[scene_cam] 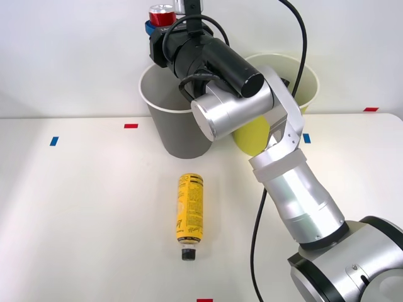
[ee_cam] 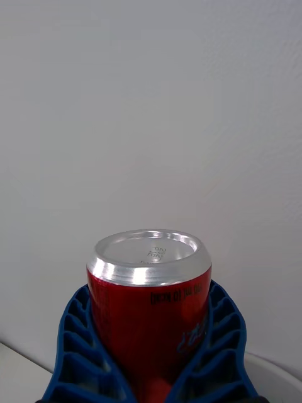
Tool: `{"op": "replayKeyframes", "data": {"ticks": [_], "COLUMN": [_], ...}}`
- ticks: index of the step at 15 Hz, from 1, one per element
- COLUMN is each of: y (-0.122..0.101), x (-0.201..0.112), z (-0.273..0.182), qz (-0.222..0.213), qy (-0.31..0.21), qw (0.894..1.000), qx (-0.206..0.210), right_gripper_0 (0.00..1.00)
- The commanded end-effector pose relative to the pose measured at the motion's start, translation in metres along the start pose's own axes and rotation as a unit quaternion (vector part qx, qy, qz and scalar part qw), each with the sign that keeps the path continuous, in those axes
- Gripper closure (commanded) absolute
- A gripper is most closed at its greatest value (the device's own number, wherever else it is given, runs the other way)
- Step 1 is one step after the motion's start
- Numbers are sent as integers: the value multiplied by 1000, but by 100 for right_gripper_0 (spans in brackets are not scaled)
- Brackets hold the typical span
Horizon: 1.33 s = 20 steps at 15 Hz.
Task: Put cans in the gray bin, plastic bottles in the light green bin
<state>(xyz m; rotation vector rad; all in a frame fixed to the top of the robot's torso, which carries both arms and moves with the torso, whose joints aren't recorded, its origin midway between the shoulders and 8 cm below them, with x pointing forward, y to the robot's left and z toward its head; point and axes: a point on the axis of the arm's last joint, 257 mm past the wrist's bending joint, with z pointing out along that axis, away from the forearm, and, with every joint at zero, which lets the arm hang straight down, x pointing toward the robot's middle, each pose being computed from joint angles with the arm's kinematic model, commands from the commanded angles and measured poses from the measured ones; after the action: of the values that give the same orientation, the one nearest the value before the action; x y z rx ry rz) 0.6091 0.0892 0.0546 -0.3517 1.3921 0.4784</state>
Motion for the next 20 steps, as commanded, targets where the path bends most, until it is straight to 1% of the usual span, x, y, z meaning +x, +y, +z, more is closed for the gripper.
{"op": "replayKeyframes", "data": {"ticks": [1, 2, 3, 5, 7, 9, 10, 11, 13, 16, 18, 20], "y": [1, 1, 1, 2, 4, -6, -12, -17, -22, -29, -33, -36], "x": [0, 1, 1, 1, -3, -4, -4, -3, -1, -4, -4, 8], "z": [1, 1, 1, 1, 1, -6, -13, -26, -47, -91, -126, -162], "qz": [-5, -6, -9, -6, -16, -50, -54, -54, -65, -85, -79, -64], "qy": [-1, -1, -1, -1, -10, -32, -53, -84, -117, -131, -135, -125], "qw": [1000, 1000, 1000, 1000, 1000, 998, 997, 994, 989, 985, 985, 987], "qx": [2, 2, 3, 2, 1, -9, -20, -37, -58, -67, -72, -73], "right_gripper_0": [57, 8, 0, 0, 0, 0, 0, 0, 0, 0, 0, 0]}}
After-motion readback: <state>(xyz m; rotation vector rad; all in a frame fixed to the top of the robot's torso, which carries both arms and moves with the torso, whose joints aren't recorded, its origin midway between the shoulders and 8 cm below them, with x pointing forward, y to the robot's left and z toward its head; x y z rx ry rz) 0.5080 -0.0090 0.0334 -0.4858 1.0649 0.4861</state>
